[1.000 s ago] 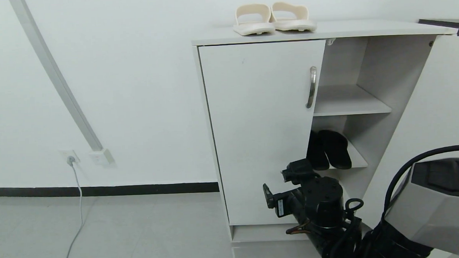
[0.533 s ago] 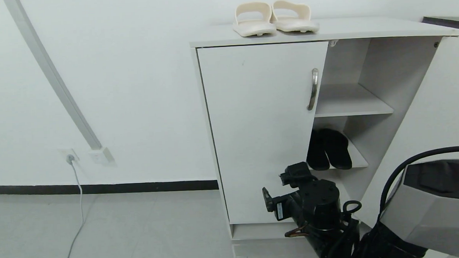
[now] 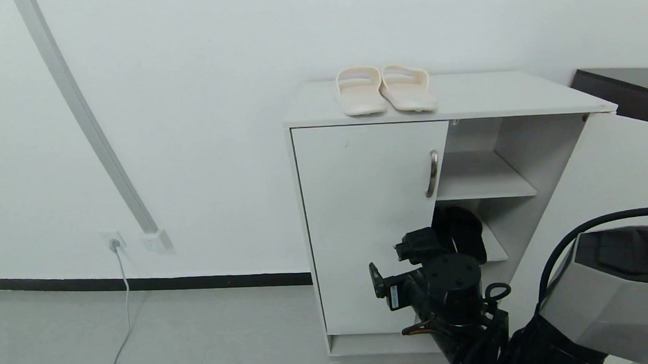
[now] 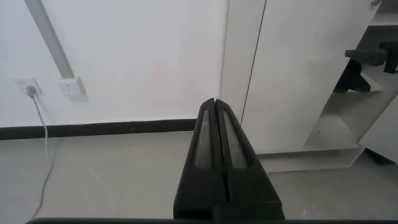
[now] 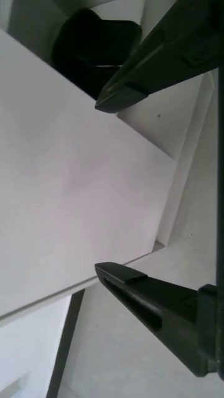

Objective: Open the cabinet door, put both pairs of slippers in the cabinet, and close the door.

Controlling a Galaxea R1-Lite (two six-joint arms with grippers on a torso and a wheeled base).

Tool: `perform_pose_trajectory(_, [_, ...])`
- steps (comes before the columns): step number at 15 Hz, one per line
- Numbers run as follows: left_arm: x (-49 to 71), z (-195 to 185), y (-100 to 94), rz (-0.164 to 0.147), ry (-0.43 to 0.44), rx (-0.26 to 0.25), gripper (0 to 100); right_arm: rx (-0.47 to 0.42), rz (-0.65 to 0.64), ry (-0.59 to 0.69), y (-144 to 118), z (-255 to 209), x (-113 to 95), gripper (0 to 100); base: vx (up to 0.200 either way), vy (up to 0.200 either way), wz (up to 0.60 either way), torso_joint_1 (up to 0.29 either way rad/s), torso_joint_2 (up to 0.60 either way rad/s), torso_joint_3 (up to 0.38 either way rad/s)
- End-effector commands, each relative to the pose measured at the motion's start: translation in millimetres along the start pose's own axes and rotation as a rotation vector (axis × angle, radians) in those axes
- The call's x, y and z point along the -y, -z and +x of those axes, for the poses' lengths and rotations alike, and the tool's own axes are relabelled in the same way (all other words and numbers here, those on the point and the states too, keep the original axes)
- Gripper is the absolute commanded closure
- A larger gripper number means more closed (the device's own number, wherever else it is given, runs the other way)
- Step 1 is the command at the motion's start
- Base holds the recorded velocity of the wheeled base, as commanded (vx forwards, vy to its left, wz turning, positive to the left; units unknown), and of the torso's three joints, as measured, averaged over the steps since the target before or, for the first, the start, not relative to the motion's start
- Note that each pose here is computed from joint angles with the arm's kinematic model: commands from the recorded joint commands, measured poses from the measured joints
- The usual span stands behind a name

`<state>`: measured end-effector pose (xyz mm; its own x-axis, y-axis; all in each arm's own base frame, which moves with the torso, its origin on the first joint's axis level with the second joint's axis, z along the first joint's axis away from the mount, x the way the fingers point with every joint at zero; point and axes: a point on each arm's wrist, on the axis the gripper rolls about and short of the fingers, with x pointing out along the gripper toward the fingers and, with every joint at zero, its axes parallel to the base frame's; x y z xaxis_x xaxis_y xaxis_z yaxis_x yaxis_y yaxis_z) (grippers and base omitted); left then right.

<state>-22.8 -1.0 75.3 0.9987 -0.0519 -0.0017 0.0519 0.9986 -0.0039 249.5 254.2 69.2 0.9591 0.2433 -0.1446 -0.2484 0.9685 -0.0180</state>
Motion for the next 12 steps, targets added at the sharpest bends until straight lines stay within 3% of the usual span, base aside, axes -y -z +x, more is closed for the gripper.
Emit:
perform_pose_trajectory(1, [0.0,0.1,-0.1,-0.001,0.0,-0.001,100,-0.002,-0.001,0.001,0.7,0.3,0.1,0,0.0,0.0,0.0,0.144,-0.47,-0.334])
perform_pose_trajectory(12, [0.0,0.1,-0.1,-0.001,0.0,-0.001,100,0.004,0.003,0.0,1.0,-0.7,0.8,0,0.0,0.0,0.0,0.175,-0.49,-0.318])
